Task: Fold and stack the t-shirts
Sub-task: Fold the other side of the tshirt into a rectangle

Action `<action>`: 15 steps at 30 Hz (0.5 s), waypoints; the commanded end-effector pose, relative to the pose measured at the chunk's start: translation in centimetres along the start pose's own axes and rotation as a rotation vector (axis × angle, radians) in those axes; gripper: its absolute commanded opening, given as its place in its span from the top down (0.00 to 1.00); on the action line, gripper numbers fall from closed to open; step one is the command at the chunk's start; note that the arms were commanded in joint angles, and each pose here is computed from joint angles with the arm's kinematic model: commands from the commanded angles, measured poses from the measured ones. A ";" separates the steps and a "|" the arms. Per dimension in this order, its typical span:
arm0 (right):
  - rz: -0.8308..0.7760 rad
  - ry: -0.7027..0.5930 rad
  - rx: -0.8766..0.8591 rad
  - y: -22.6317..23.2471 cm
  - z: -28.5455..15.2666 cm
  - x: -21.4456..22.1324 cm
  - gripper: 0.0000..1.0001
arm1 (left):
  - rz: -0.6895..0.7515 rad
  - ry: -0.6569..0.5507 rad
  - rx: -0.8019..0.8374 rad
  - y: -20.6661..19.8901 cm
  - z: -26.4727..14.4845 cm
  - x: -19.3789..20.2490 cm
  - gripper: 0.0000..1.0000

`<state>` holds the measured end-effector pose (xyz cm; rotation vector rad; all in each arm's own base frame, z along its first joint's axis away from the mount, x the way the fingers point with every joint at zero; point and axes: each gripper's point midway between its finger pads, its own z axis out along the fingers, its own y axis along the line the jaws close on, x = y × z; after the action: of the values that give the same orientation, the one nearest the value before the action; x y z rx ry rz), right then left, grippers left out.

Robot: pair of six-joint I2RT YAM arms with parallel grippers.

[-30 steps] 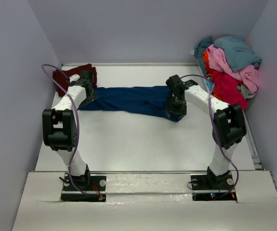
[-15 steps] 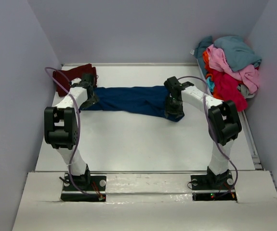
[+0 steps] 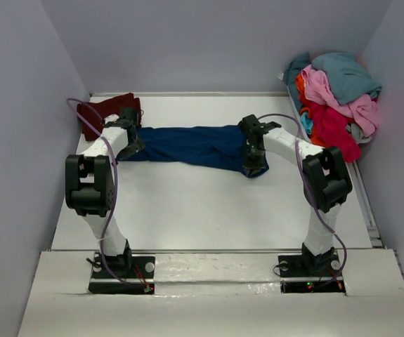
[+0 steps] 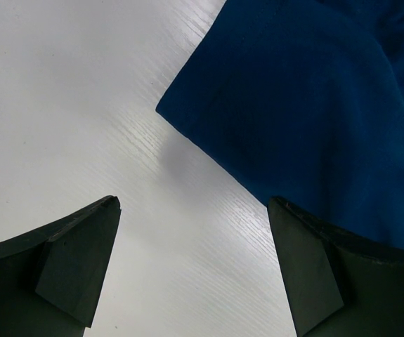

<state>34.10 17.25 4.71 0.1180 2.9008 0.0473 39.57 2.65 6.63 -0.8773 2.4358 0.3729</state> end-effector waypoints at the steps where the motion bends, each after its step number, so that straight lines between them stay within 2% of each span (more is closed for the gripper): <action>1: 0.019 -0.063 0.001 -0.8 -3.5 0.2 0.86 | 0.003 -0.016 -0.014 0.1 0.2 -0.4 0.01; 11: 0.089 -0.093 0.047 -3.5 -6.7 2.8 0.86 | 0.014 -0.013 -0.017 -0.1 0.5 -0.5 0.01; 15: 0.089 -0.066 0.075 -4.1 -6.4 3.7 0.86 | 0.017 -0.017 -0.018 -0.1 0.4 -0.7 0.01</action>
<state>30.12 14.41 10.08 0.2248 2.8114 0.0286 39.42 2.69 5.51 -0.8636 2.4672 0.3945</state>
